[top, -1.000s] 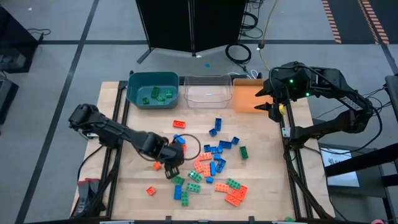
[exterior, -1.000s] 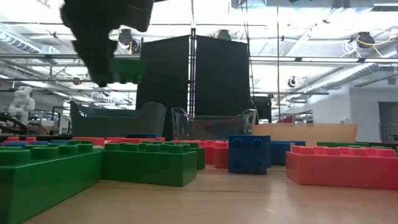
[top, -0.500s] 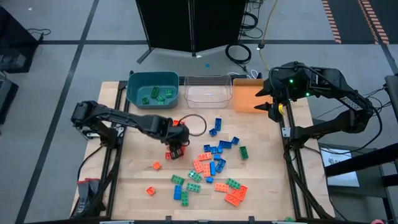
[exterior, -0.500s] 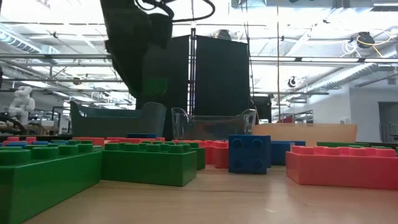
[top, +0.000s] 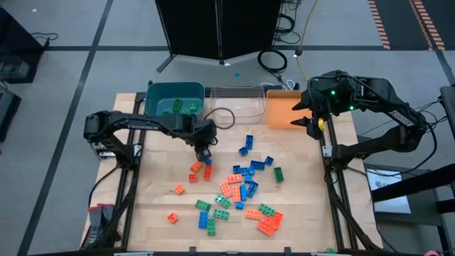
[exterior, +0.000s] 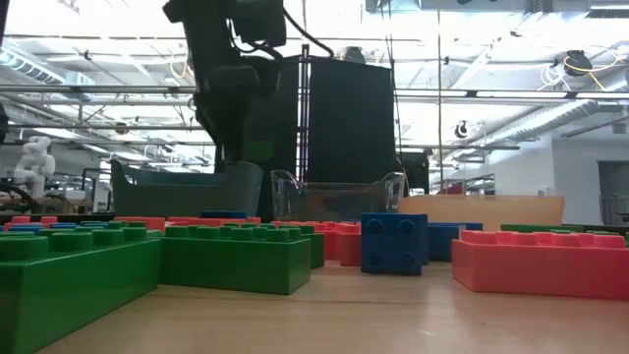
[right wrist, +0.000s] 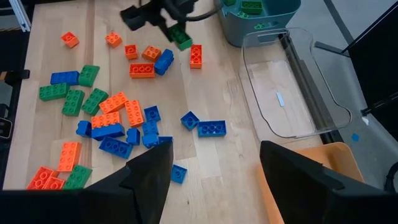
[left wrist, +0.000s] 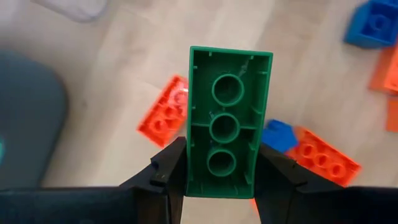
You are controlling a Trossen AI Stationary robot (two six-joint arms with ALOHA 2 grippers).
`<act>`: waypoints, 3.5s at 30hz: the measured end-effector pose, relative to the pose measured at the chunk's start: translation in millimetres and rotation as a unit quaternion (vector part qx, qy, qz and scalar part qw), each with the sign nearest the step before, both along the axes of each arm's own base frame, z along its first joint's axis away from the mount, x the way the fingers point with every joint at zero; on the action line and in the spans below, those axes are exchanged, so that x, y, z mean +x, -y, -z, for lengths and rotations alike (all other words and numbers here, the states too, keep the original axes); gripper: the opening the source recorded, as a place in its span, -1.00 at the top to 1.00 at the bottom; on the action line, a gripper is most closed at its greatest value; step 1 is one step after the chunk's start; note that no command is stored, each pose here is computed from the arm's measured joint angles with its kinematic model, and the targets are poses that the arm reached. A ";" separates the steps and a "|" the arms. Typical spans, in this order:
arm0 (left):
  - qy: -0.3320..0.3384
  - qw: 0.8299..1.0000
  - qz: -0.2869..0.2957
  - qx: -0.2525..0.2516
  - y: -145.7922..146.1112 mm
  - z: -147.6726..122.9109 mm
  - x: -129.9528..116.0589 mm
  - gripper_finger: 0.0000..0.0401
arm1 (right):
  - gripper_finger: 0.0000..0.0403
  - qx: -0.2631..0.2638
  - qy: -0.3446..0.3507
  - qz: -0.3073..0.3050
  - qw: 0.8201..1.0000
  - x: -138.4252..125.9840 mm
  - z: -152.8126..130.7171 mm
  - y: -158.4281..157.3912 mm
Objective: Sort blocks
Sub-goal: Put the green game piece into the blue bin
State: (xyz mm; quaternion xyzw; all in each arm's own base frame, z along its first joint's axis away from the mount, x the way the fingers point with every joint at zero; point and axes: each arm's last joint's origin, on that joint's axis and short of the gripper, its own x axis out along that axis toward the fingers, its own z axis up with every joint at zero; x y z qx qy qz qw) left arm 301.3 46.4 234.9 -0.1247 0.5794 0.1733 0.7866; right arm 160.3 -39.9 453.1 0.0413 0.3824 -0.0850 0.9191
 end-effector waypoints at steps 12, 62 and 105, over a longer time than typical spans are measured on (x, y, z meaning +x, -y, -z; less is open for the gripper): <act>-0.010 0.999 -0.041 0.017 -61.7 -0.1 -16.1 0.31 | -0.19 0.000 0.000 0.000 1.000 -0.1 0.0 0.0; 0.095 0.906 -0.405 0.080 -171.1 -36.3 -116.7 0.31 | -0.19 0.004 0.019 0.010 1.000 2.2 -2.5 0.7; 0.082 0.876 -0.473 0.042 -155.9 40.8 -131.0 -0.29 | -0.19 0.008 0.023 0.014 1.000 2.6 -2.9 0.8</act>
